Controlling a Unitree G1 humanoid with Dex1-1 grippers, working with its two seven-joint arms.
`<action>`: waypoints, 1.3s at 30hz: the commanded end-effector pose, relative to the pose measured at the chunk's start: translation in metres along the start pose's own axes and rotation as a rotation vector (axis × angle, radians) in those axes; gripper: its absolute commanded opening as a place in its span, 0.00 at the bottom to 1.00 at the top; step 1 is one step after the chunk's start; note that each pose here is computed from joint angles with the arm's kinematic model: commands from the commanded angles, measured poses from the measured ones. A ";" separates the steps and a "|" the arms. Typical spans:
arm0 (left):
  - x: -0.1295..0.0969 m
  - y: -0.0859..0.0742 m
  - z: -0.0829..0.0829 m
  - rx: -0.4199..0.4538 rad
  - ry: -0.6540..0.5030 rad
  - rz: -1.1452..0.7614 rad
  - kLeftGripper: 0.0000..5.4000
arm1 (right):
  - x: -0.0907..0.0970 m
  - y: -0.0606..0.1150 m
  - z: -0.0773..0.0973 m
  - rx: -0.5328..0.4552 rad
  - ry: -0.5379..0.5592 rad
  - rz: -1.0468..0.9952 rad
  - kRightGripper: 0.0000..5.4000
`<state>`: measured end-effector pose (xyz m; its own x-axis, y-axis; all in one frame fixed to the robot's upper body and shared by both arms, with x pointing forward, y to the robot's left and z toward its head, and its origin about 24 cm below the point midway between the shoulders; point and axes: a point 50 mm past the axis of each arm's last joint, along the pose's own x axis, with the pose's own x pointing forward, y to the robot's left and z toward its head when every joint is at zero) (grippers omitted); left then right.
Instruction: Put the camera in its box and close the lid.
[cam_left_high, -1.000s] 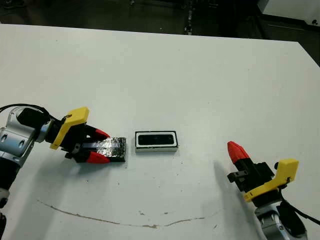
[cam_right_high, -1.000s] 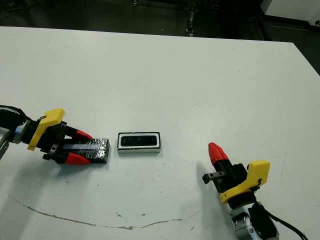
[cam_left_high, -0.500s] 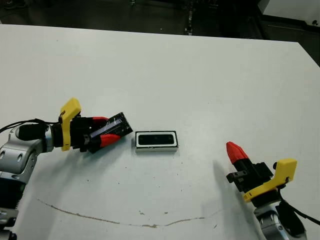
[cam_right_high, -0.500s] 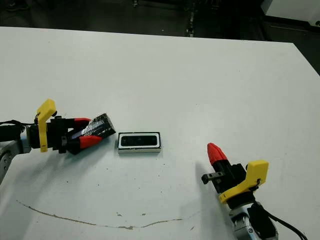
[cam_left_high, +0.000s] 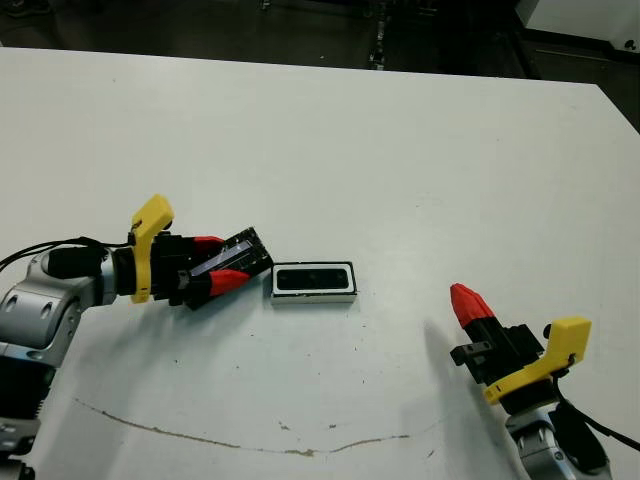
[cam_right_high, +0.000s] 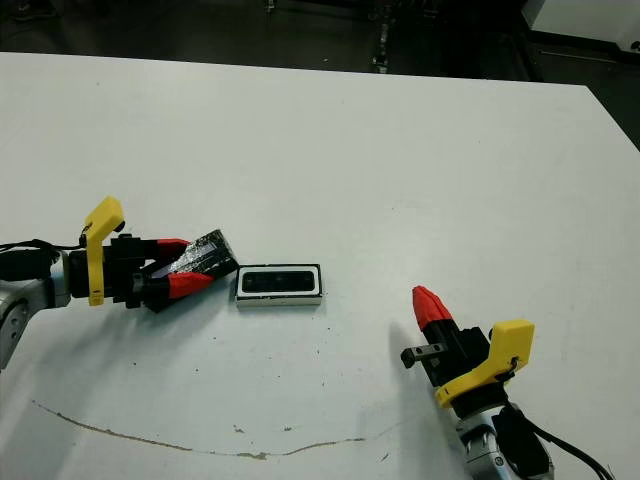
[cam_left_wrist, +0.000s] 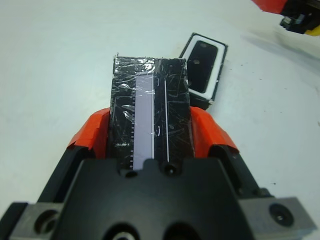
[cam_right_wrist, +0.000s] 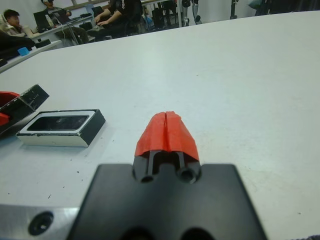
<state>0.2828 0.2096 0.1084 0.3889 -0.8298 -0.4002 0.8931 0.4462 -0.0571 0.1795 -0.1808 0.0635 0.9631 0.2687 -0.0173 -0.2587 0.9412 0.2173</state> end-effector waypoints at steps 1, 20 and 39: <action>0.005 0.000 0.002 0.011 0.000 -0.046 0.58 | -0.003 -0.002 -0.001 -0.004 0.025 -0.015 0.00; 0.038 -0.001 0.012 0.056 0.008 -0.163 0.58 | -0.006 -0.001 -0.003 0.003 0.036 -0.013 0.00; 0.064 -0.012 0.008 0.021 -0.004 -0.385 0.58 | -0.007 -0.001 -0.004 0.008 0.033 -0.007 0.00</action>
<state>0.3042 0.1594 0.1006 0.1105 -0.9253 -0.3627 0.9769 0.1683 -0.1318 0.1742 -0.1805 0.0607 0.9626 0.2679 -0.0412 -0.2523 0.9411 0.2250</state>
